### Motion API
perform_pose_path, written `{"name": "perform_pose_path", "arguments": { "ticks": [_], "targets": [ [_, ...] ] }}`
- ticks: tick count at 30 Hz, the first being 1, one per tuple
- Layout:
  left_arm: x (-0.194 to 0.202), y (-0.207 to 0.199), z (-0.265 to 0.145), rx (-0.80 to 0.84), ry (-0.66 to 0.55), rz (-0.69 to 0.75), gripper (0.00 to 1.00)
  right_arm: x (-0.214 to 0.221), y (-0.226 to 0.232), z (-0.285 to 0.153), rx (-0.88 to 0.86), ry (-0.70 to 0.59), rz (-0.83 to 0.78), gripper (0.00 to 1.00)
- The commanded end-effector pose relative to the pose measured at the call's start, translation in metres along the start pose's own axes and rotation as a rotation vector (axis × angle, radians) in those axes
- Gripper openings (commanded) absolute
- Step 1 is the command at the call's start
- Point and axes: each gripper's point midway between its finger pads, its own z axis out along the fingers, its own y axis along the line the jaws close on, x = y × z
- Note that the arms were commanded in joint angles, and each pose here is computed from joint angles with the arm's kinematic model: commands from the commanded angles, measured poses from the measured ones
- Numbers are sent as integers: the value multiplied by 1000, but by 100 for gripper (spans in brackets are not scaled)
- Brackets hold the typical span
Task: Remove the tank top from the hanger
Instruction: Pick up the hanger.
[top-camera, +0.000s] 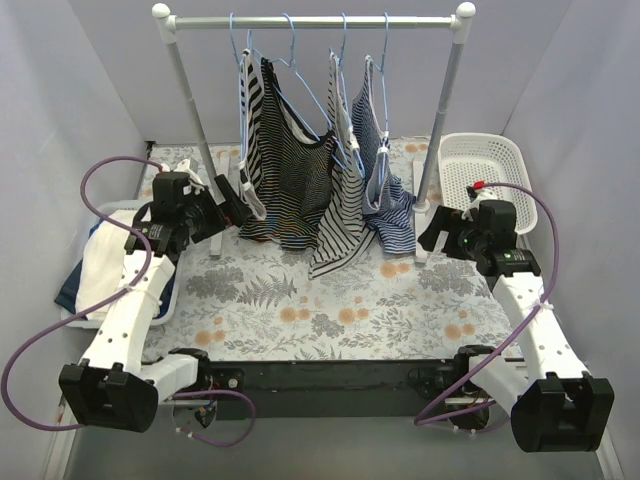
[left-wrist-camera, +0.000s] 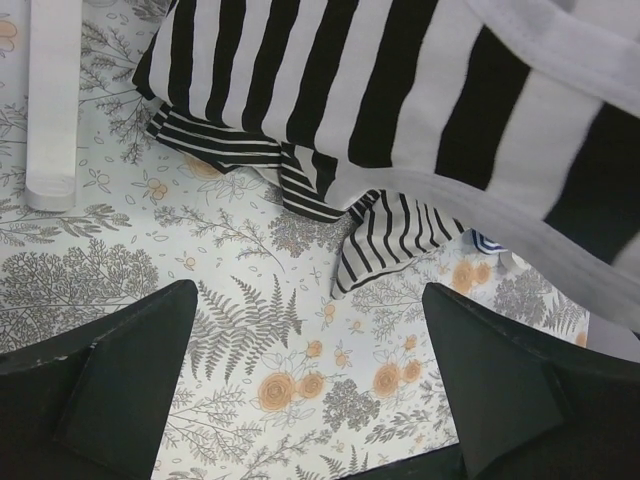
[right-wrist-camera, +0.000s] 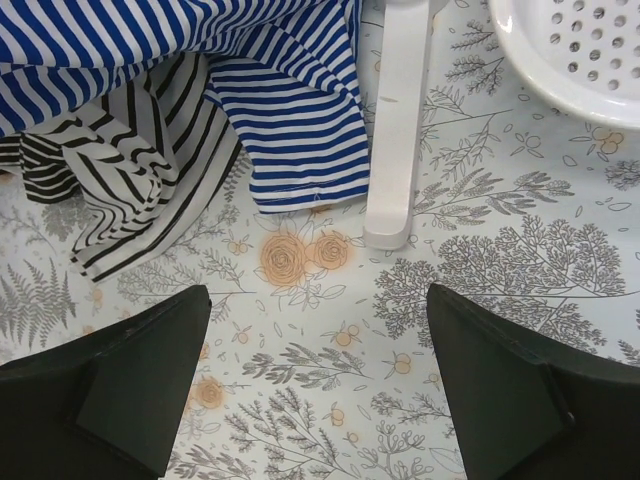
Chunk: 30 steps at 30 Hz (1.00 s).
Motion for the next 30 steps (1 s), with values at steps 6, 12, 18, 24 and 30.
{"name": "perform_pose_path", "arguments": {
  "ticks": [6, 12, 18, 24, 30],
  "targets": [
    [-8, 3, -13, -44, -18, 29, 98, -34, 10, -12, -3, -57, -63, 98],
    [-20, 13, -21, -118, -78, 30, 98, -42, 19, -19, -39, -63, -87, 99],
    [-31, 10, -35, -121, -126, 70, 98, -39, 13, -20, -7, -45, -81, 99],
    [-31, 6, -43, -100, -140, 65, 98, -43, 13, -25, 6, -49, -94, 99],
    [-41, -6, -49, -64, -159, 74, 98, -49, 18, -35, -6, -78, -107, 99]
  ]
}}
